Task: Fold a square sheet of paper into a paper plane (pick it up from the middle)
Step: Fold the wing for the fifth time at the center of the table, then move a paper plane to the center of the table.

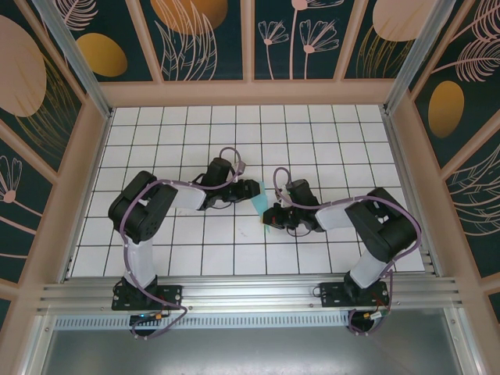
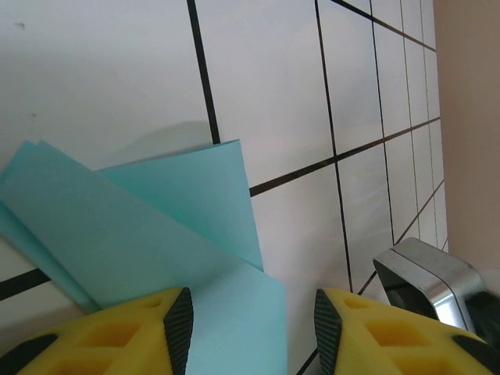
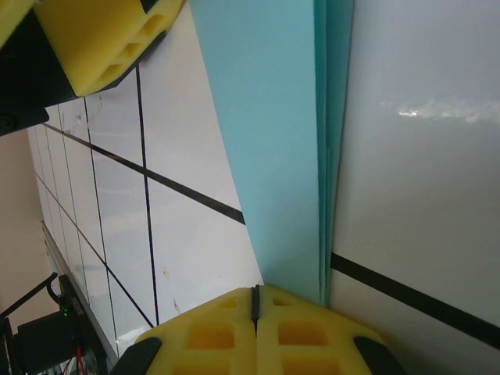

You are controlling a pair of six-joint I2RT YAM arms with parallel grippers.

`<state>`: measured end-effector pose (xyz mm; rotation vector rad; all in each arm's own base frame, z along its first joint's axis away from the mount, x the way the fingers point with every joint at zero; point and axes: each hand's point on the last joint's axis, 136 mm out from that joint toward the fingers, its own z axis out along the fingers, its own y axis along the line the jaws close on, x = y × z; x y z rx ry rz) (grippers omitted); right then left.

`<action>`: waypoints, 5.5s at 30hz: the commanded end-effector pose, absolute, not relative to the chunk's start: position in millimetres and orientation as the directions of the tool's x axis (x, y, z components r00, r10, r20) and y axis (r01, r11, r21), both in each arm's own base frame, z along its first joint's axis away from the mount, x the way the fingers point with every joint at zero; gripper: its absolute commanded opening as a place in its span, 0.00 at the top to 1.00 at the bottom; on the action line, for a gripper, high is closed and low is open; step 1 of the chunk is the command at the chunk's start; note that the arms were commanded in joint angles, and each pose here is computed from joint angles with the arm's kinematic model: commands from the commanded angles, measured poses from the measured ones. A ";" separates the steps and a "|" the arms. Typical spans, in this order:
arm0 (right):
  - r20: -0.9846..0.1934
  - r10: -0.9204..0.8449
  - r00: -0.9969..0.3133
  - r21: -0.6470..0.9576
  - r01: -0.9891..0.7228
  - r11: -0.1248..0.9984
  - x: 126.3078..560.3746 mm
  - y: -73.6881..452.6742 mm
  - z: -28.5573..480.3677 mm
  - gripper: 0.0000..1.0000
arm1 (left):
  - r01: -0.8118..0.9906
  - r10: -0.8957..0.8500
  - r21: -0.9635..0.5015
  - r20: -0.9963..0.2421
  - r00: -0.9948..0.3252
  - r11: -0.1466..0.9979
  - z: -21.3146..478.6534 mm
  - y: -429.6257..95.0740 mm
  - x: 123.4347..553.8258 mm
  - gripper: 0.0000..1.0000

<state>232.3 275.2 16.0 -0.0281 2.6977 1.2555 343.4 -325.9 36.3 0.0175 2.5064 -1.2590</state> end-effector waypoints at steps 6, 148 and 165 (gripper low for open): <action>-0.024 0.021 -0.999 0.638 0.001 0.770 193.5 246.3 -27.5 1.00 | 0.058 -0.254 -0.672 -0.357 -0.899 0.738 20.5 -279.6 387.1 0.52; -0.372 -0.018 -0.928 0.646 -0.273 0.713 297.2 255.7 43.9 0.64 | -0.028 -0.242 -0.559 -0.313 -0.918 0.829 41.0 -280.9 308.9 0.90; -0.375 0.058 -0.925 0.650 -0.218 0.728 298.8 231.1 52.1 0.62 | -0.012 -0.210 -0.538 -0.308 -0.928 0.843 33.0 -279.0 304.4 0.88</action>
